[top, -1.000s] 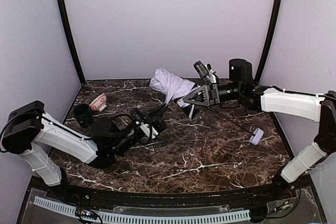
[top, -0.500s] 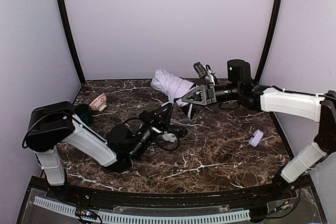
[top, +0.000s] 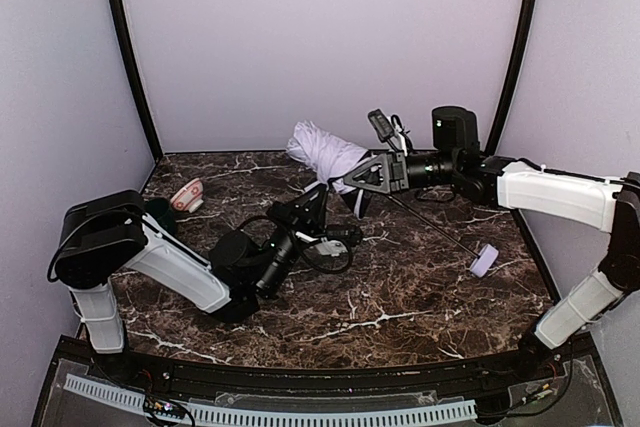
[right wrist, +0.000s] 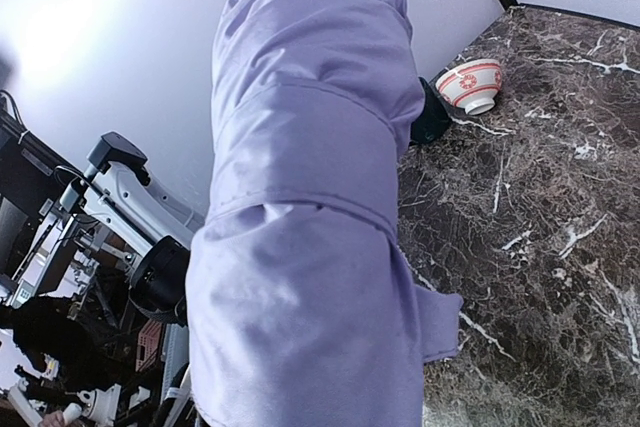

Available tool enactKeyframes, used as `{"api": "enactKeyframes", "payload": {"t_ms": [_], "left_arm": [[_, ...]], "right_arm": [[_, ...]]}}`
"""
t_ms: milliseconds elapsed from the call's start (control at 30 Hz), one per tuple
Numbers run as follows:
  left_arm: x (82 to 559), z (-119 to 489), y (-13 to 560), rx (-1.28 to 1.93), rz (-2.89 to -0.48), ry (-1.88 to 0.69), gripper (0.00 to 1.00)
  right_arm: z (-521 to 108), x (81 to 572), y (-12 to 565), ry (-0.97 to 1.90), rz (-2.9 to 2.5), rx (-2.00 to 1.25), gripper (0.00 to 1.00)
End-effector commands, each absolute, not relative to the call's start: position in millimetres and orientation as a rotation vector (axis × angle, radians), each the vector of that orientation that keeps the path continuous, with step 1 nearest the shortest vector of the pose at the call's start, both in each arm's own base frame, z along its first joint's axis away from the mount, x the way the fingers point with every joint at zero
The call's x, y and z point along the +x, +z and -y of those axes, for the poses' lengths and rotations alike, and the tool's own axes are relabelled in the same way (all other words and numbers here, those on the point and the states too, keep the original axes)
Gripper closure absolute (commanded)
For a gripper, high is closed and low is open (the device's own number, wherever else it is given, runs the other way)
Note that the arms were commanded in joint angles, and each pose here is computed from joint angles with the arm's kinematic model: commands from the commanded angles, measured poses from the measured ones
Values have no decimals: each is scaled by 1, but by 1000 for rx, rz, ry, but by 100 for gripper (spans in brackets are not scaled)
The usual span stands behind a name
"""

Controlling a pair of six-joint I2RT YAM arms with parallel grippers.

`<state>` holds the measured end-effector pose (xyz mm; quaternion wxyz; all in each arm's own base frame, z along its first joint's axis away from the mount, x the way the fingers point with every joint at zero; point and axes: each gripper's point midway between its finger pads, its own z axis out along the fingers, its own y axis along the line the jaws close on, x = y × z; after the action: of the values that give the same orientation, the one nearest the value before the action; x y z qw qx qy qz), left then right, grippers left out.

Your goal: Put away the umbrella

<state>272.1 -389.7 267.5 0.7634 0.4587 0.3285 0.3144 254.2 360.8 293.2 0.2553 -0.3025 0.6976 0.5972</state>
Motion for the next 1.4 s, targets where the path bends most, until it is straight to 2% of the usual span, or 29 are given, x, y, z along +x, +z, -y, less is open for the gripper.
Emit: {"api": "enactKeyframes", "payload": {"t_ms": [0, 433, 600, 700, 1000, 1200, 1367], "left_arm": [[281, 372, 283, 899, -725, 723, 100], [286, 372, 293, 935, -597, 756, 100], [267, 380, 269, 1000, -601, 686, 100], [258, 383, 235, 1058, -697, 605, 100], [247, 383, 73, 1459, -1140, 341, 100], [248, 375, 12, 1633, -1380, 178, 100], [247, 364, -18, 1760, -1496, 95, 100]], "right_arm": [[-363, 227, 383, 1620, -1514, -989, 100], [-367, 224, 348, 1612, -1663, -991, 100], [-370, 225, 296, 1701, -1815, -912, 100], [-372, 225, 261, 1767, -1893, -840, 100], [-384, 254, 155, 1853, -2111, -707, 100], [-377, 281, 101, 1822, -2234, -559, 100], [-363, 292, 66, 1731, -2343, -447, 78]]}}
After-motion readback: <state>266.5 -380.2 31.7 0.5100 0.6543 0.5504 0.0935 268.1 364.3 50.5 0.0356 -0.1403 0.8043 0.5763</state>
